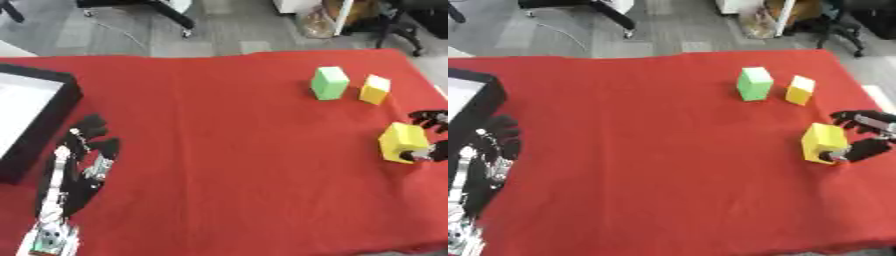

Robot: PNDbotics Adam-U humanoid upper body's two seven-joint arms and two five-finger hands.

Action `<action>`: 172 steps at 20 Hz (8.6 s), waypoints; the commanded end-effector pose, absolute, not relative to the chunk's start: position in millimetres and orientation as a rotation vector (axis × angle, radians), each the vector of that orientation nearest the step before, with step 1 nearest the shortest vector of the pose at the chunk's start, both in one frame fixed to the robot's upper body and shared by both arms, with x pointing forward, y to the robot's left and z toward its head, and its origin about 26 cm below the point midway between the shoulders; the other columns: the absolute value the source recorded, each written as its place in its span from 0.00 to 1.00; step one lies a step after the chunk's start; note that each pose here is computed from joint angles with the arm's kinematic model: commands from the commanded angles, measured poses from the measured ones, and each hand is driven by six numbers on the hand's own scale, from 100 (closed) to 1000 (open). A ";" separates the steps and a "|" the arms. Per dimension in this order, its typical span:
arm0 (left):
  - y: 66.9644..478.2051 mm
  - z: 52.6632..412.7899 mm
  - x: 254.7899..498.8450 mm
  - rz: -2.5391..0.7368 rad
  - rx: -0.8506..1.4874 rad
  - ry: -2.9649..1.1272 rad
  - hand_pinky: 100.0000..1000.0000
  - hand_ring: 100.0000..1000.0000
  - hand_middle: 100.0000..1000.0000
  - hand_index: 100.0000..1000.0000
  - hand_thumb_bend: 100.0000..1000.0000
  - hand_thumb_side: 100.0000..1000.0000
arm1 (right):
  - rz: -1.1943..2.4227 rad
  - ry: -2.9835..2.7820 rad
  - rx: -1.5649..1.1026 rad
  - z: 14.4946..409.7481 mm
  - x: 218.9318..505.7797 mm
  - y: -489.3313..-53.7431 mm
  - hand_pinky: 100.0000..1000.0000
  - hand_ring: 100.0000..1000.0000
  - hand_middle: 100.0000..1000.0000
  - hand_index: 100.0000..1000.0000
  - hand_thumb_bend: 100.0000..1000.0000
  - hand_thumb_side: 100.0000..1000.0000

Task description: Pick up the objects with one hand, pass them to the other hand, and then place them into the box on the other side of the table.

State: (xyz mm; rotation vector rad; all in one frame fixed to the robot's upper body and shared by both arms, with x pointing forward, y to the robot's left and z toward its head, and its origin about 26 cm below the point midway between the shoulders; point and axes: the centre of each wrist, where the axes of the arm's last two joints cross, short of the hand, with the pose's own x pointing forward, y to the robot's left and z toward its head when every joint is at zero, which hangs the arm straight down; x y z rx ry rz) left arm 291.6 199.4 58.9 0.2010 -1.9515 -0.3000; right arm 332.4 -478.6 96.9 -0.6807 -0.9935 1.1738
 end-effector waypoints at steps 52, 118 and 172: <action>170.0 96.8 338.7 -0.687 0.350 -2.124 0.73 0.78 0.74 0.86 0.57 0.60 | 0.797 -2.157 0.119 186.8 329.3 -153.1 0.53 0.48 0.33 0.46 0.07 0.34; 181.1 113.9 332.3 -0.755 1.045 -2.484 0.77 0.79 0.77 0.85 0.48 0.43 | 0.543 -1.418 0.660 128.5 308.1 -46.5 0.50 0.46 0.30 0.43 0.10 0.28; 293.6 154.4 325.1 -0.505 1.629 -2.077 0.53 0.45 0.42 0.57 0.00 0.25 | 0.051 -1.896 0.558 148.9 328.3 -129.4 0.60 0.61 0.69 0.91 0.33 0.81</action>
